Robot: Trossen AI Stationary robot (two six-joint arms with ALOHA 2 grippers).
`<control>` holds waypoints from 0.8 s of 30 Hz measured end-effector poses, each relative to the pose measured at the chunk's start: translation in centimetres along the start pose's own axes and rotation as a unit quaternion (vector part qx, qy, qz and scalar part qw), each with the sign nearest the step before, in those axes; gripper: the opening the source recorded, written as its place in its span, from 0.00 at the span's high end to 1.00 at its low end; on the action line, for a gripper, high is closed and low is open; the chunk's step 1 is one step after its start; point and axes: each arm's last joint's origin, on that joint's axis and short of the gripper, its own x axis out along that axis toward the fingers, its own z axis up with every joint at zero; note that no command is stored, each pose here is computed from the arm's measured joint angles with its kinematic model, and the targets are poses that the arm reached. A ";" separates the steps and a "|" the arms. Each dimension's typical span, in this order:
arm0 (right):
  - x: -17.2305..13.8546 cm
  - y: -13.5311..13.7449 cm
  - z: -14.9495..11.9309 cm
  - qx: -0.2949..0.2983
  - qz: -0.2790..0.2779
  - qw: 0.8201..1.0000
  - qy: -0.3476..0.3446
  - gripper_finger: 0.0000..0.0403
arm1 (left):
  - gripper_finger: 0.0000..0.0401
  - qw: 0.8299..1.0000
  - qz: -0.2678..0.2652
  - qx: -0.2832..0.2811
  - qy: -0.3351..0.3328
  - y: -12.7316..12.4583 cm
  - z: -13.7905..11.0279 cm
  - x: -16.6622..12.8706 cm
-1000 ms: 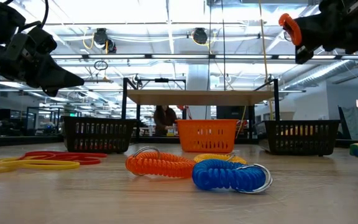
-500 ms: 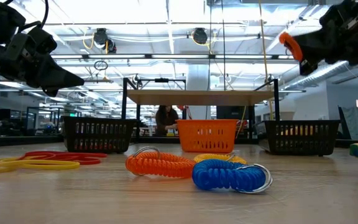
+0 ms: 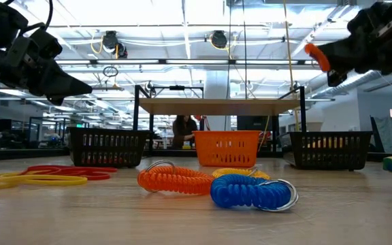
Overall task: Pick & Place Office Desk Supplies
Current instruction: Put the orange spring keychain into the orange bin
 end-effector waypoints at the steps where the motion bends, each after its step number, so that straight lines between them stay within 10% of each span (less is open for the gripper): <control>1: 0.2 0.1 0.6 -0.004 -0.005 1.000 0.000 1.00 | 0.98 1.000 0.000 0.000 0.000 0.0 0.0 0.0; 10: 6.5 0.9 3.3 -0.026 -0.082 0.985 0.152 1.00 | 0.97 1.000 0.008 0.000 -0.004 0.0 0.0 0.0; 24: 20.8 -0.4 1.1 -0.039 -0.126 0.902 0.411 1.00 | 0.98 1.000 0.008 0.002 -0.001 0.1 0.0 0.0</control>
